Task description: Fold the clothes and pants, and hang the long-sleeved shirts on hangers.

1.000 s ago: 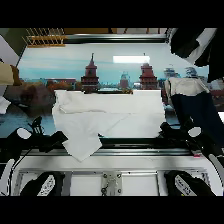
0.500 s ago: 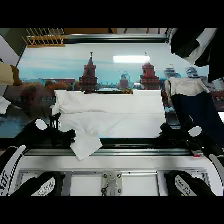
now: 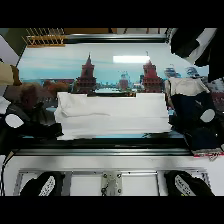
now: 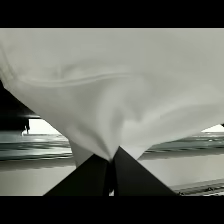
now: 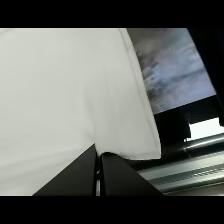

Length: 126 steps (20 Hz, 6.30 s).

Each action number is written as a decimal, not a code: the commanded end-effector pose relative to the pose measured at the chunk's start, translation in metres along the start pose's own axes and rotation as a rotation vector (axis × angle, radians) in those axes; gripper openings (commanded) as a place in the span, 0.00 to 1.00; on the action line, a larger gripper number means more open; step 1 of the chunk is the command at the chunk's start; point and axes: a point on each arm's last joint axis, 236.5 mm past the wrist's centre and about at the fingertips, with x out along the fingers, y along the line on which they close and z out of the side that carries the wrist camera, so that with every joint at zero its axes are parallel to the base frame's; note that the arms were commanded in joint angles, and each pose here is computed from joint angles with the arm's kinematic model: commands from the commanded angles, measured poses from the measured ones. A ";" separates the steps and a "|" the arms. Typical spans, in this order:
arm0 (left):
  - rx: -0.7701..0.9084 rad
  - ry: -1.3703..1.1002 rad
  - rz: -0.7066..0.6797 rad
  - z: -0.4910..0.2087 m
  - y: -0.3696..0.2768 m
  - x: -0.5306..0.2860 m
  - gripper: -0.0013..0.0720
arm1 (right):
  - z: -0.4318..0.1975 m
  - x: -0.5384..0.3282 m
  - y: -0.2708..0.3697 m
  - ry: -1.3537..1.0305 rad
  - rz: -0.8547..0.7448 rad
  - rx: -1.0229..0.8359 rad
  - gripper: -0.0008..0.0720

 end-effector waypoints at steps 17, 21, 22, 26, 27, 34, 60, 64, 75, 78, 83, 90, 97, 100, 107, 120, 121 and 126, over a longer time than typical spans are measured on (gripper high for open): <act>0.114 0.012 -0.005 0.184 -0.023 0.025 0.03 | 0.129 0.036 0.093 0.034 -0.026 -0.182 0.03; 0.107 -0.011 -0.061 0.214 -0.037 0.035 0.53 | 0.165 0.041 0.126 -0.114 0.102 -0.138 0.26; 0.100 -0.047 -0.091 0.226 -0.043 0.031 0.80 | 0.177 0.036 0.138 -0.168 0.149 -0.127 0.64; 0.111 -0.166 -0.158 0.256 -0.064 -0.010 0.79 | 0.205 0.002 0.163 -0.276 0.289 -0.176 0.88; 0.119 -0.169 -0.154 0.253 -0.065 -0.015 0.74 | 0.205 -0.001 0.153 -0.266 0.278 -0.197 0.88; 0.124 -0.118 -0.157 0.192 -0.082 0.009 0.03 | 0.150 0.038 0.032 0.027 0.198 -0.164 0.88; 0.332 -0.145 -0.190 0.142 -0.198 0.084 0.03 | 0.139 0.063 0.058 0.083 0.226 -0.221 0.03; 0.401 -0.081 -0.202 0.145 -0.233 0.109 0.03 | 0.162 -0.010 0.069 0.037 0.144 -0.351 0.03; 0.611 0.102 -0.224 0.107 -0.326 0.221 0.03 | 0.140 -0.138 0.220 -0.140 0.236 -0.642 0.03; 0.597 0.126 -0.227 0.106 -0.334 0.234 0.03 | 0.119 -0.140 0.243 -0.129 0.254 -0.701 0.03; 0.586 0.109 -0.229 0.114 -0.337 0.234 0.03 | 0.093 -0.141 0.269 -0.118 0.277 -0.775 0.03; 0.576 0.102 -0.229 0.119 -0.335 0.231 0.03 | 0.070 -0.150 0.298 -0.132 0.339 -0.826 0.03; 0.518 0.027 -0.236 0.170 -0.312 0.166 0.03 | 0.044 -0.153 0.334 -0.149 0.416 -0.885 0.03; 0.468 -0.047 -0.245 0.206 -0.292 0.119 0.03 | 0.029 -0.153 0.355 -0.158 0.461 -0.915 0.03; 0.366 -0.257 -0.251 0.267 -0.234 -0.014 0.03 | -0.029 -0.110 0.413 -0.062 0.562 -0.995 0.03; 0.278 -0.477 -0.198 0.270 -0.151 -0.174 0.03 | -0.158 0.058 0.511 0.034 0.668 -1.108 0.30; 0.278 -0.486 -0.197 0.269 -0.150 -0.178 0.03 | -0.167 0.062 0.523 0.016 0.702 -1.094 0.47; 0.280 -0.496 -0.195 0.267 -0.150 -0.184 0.03 | -0.149 0.014 0.555 -0.104 0.850 -1.008 0.91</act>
